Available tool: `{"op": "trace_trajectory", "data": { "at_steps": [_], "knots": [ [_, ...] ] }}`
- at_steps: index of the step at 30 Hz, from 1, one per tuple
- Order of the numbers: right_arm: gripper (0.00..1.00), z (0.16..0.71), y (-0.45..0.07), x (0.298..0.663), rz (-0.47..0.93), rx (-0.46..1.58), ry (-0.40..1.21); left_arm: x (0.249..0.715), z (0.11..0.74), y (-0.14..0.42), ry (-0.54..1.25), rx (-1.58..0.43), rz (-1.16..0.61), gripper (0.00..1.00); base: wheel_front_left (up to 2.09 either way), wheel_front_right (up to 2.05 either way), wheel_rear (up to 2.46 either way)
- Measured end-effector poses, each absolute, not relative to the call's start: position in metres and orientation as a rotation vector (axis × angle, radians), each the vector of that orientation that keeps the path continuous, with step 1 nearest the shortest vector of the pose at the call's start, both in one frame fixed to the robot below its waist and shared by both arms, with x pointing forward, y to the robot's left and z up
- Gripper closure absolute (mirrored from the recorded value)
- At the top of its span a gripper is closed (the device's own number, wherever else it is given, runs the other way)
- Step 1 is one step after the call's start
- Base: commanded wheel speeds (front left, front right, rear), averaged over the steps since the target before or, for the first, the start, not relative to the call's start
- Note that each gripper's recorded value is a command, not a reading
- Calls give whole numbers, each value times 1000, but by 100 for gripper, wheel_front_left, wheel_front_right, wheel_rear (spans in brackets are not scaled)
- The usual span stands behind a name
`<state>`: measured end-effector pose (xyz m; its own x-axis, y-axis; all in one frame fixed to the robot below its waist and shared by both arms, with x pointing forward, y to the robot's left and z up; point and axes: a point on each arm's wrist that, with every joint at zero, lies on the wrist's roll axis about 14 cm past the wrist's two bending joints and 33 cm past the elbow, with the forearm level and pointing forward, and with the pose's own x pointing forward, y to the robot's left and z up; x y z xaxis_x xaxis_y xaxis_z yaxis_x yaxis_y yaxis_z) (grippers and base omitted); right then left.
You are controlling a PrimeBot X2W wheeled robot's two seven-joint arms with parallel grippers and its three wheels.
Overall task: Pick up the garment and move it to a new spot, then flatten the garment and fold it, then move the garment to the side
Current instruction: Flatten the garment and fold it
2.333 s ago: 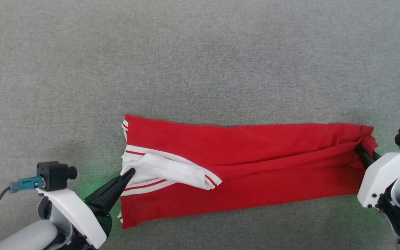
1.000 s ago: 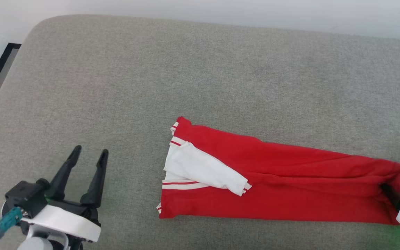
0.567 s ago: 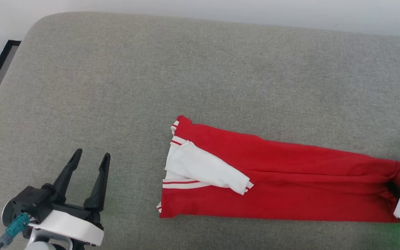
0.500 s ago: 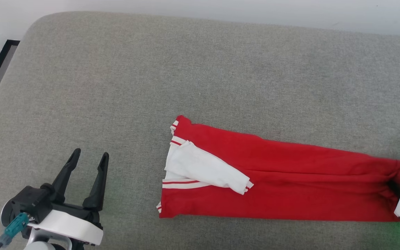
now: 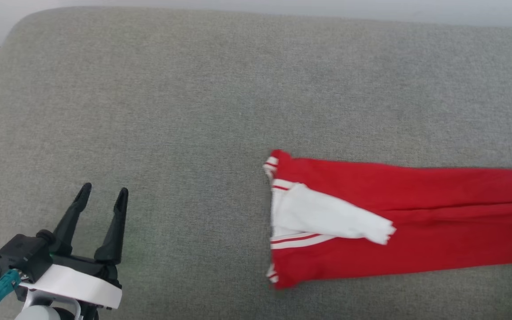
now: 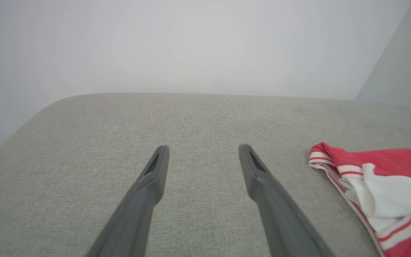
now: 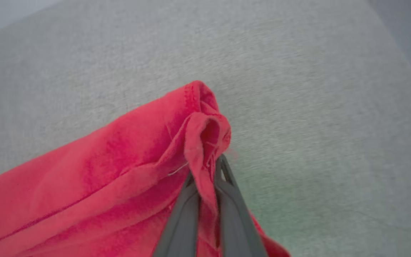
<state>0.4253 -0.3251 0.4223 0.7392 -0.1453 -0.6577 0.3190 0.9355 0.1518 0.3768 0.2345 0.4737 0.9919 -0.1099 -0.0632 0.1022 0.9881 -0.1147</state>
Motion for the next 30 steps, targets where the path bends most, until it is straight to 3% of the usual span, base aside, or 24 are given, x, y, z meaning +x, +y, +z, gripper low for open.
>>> {"op": "trace_trajectory", "data": {
  "at_steps": [8,14,23,30],
  "knots": [
    [100,451,-377,412,-404,283,602,382,479,232,54,-96,-129,0,0,0,0],
    [100,459,-376,402,-391,281,606,382,482,229,45,-89,-142,0,0,0,0],
    [100,468,-287,404,-82,268,651,373,490,221,22,-82,-157,0,0,0,0],
    [100,474,-182,407,240,229,676,365,493,217,11,-94,-156,0,0,0,0]
  ]
}}
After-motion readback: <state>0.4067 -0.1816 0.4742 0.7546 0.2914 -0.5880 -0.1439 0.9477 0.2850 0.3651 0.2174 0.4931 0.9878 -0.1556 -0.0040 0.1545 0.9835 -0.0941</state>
